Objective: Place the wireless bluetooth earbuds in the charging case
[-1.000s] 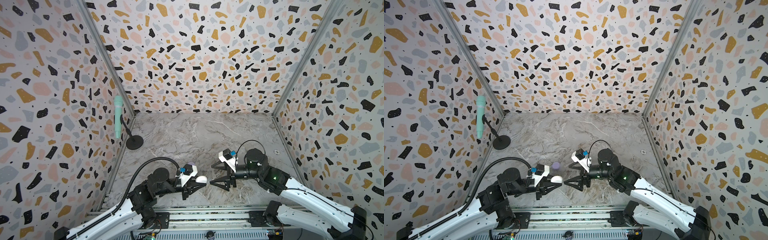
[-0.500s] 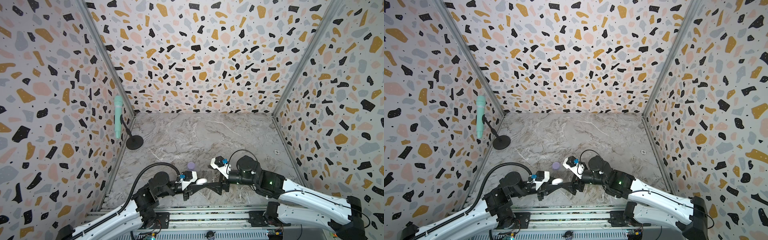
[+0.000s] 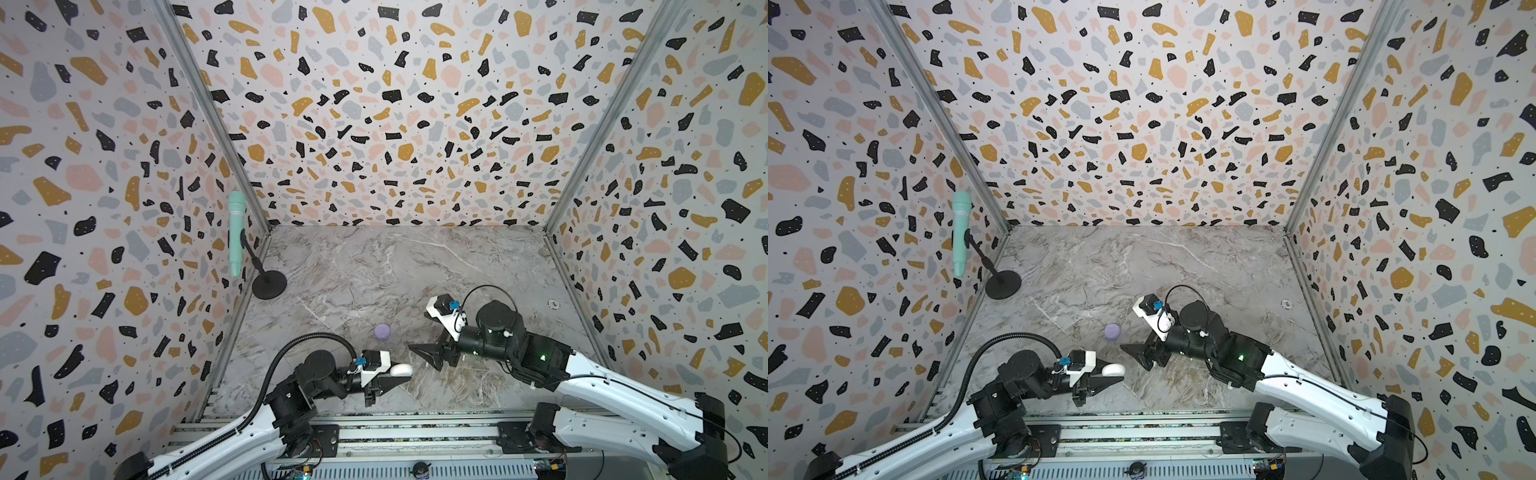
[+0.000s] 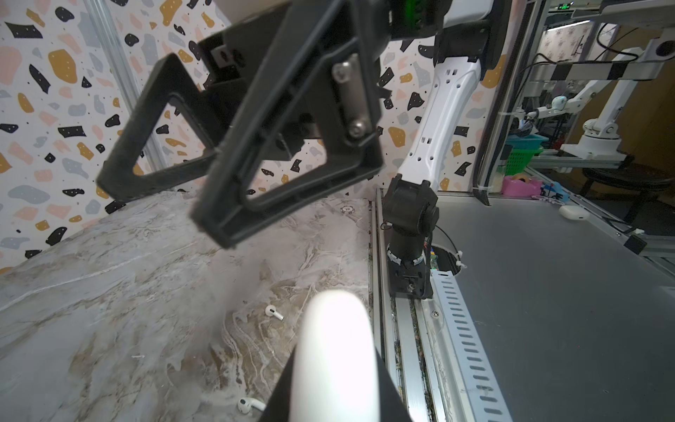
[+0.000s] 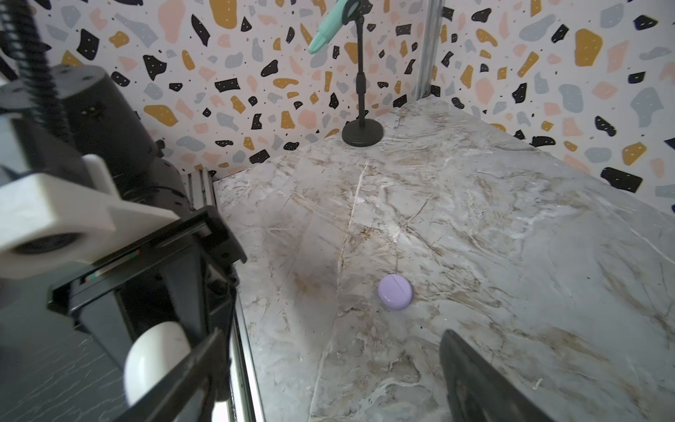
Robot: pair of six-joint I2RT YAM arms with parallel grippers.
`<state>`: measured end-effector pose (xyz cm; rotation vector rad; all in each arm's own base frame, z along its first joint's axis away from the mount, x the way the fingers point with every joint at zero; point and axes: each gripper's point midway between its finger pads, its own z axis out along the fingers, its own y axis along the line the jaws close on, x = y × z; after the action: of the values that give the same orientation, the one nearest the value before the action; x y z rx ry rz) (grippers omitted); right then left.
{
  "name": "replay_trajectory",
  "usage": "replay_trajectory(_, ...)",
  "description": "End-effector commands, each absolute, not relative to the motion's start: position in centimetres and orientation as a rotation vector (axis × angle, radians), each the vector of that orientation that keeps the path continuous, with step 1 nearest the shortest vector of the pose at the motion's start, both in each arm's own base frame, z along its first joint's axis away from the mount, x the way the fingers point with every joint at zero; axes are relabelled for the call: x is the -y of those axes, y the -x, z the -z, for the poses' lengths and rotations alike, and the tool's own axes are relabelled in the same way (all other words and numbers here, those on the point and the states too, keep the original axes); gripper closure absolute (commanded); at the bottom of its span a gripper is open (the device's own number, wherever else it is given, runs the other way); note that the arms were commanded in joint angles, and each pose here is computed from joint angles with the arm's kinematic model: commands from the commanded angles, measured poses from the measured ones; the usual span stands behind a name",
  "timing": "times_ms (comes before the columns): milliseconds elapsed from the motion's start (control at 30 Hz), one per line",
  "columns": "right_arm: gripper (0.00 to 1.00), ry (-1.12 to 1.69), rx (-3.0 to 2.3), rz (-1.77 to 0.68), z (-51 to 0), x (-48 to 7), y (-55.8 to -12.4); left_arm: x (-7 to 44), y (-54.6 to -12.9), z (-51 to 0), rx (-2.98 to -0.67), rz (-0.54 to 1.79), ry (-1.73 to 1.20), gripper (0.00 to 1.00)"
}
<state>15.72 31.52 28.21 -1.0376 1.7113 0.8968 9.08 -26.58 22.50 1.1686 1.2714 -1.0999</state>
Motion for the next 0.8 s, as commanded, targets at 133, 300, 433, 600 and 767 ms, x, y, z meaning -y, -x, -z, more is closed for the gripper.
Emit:
replay_trajectory(133,0.08,1.167,-1.595,-1.013,-30.3,-31.8,-12.6,26.3,-8.7,-24.4,-1.174,1.112,-1.141,1.0)
replay_trajectory(300,0.08,1.262,-1.528,-1.018,-29.8,-32.1,-10.2,26.6,-8.7,-24.1,-1.204,1.141,-1.145,1.0)
replay_trajectory(433,0.08,1.319,-1.558,-0.989,-28.3,-32.7,-9.7,26.8,-8.4,-24.0,-1.205,1.159,-1.161,1.0)
replay_trajectory(600,0.09,1.332,-1.567,-0.954,-27.6,-32.9,-9.8,26.8,-8.2,-24.0,-1.197,1.164,-1.165,1.0)
replay_trajectory(767,0.1,1.37,-1.592,-0.934,-26.4,-33.4,-9.9,26.8,-8.1,-24.0,-1.192,1.172,-1.169,1.0)
